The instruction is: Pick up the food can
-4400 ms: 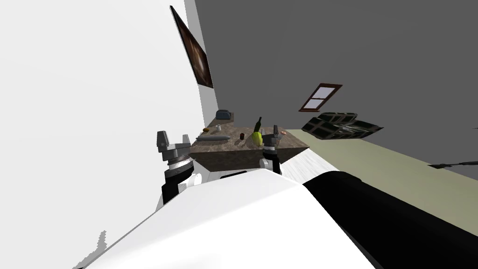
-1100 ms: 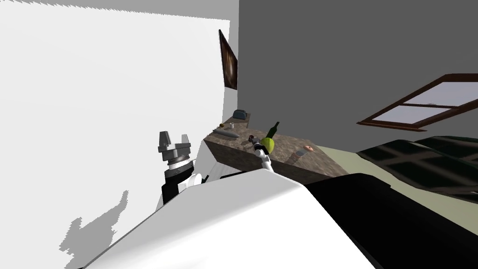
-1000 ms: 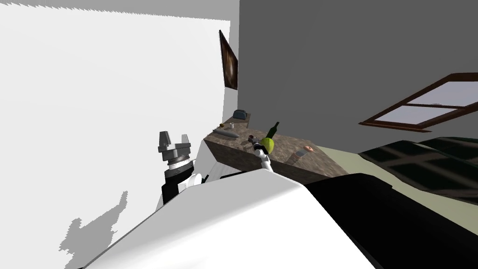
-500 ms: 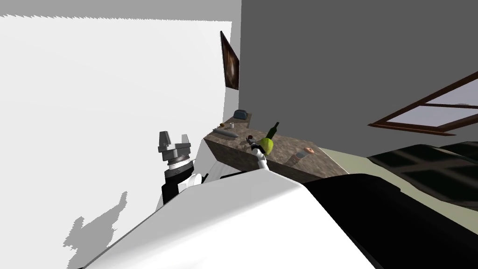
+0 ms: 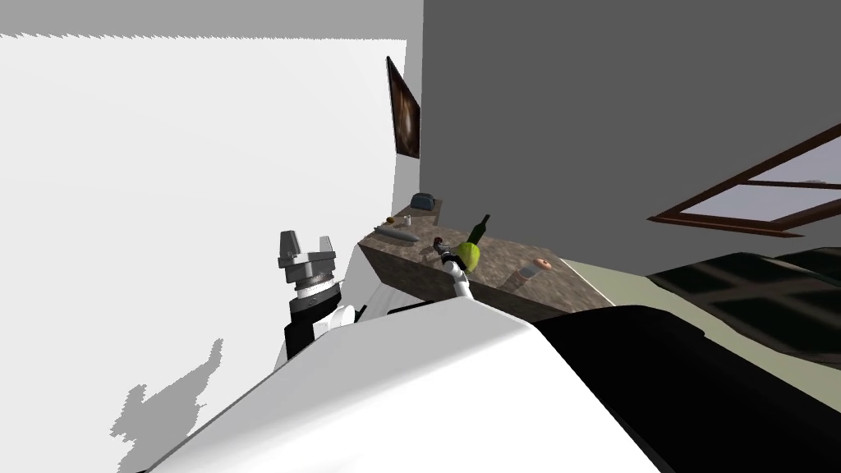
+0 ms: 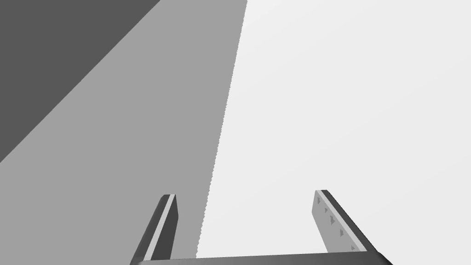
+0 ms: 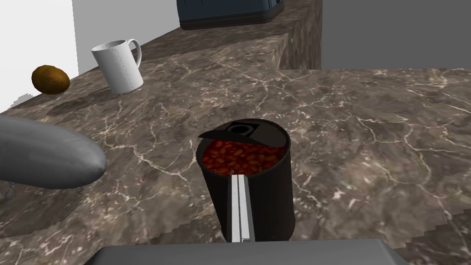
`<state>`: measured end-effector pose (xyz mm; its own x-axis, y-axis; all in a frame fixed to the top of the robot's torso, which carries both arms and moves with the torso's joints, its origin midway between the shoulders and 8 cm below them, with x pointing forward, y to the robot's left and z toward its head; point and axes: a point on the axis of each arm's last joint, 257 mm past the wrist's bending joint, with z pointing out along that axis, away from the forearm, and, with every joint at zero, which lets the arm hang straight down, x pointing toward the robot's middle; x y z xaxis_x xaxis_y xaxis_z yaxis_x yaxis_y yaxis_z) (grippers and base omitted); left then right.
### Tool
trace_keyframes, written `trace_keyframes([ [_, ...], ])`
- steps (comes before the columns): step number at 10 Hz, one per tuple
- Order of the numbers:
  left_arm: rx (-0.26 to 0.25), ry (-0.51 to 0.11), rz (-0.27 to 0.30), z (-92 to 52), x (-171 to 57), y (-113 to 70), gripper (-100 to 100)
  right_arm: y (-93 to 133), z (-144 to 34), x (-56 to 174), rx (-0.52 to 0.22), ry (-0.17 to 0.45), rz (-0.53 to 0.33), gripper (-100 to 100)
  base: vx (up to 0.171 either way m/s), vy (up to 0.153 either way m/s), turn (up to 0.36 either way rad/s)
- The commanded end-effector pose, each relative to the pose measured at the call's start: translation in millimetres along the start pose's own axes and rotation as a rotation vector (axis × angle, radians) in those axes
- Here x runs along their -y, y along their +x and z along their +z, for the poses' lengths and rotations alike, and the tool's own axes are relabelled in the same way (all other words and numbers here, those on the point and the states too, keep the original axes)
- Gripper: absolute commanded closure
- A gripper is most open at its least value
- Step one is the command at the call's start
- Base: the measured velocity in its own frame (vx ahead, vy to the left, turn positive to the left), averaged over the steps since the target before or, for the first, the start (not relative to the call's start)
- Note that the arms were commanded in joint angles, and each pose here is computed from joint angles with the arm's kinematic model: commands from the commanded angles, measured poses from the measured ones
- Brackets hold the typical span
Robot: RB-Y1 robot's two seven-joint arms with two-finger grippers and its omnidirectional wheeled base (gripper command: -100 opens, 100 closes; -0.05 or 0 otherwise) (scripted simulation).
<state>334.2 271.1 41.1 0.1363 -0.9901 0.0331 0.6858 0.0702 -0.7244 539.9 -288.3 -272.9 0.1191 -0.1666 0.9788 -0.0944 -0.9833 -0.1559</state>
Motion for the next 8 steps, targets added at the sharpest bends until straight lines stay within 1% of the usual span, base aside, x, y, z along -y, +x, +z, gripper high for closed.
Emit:
trace_keyframes([
  [1, 0.0, 0.0, 0.0, 0.0, 0, 0.0, 0, 0, 0.0, 0, 0.0, 0.0, 0.0, 100, 0.0, 0.0, 0.0],
  [3, 0.0, 0.0, 0.0, 0.0, 0, 0.0, 0, 0, 0.0, 0, 0.0, 0.0, 0.0, 100, 0.0, 0.0, 0.0],
  [4, 0.0, 0.0, 0.0, 0.0, 0, 0.0, 0, 0, 0.0, 0, 0.0, 0.0, 0.0, 0, 0.0, 0.0, 0.0],
  [5, 0.0, 0.0, 0.0, 0.0, 0, 0.0, 0, -7, -2.7, -24, 0.033, -0.017, -0.089, -100, -0.087, 0.126, 0.223],
  [6, 0.0, 0.0, 0.0, 0.1, 0, 0.1, 0, -7, -2.7, -24, 0.033, -0.017, -0.089, -100, -0.141, 0.174, 0.106],
  [8, 0.0, 0.0, 0.0, 0.1, 0, 0.1, 0, -17, -7.1, -50, 0.075, -0.035, -0.181, -100, -0.133, 0.152, 0.134],
])
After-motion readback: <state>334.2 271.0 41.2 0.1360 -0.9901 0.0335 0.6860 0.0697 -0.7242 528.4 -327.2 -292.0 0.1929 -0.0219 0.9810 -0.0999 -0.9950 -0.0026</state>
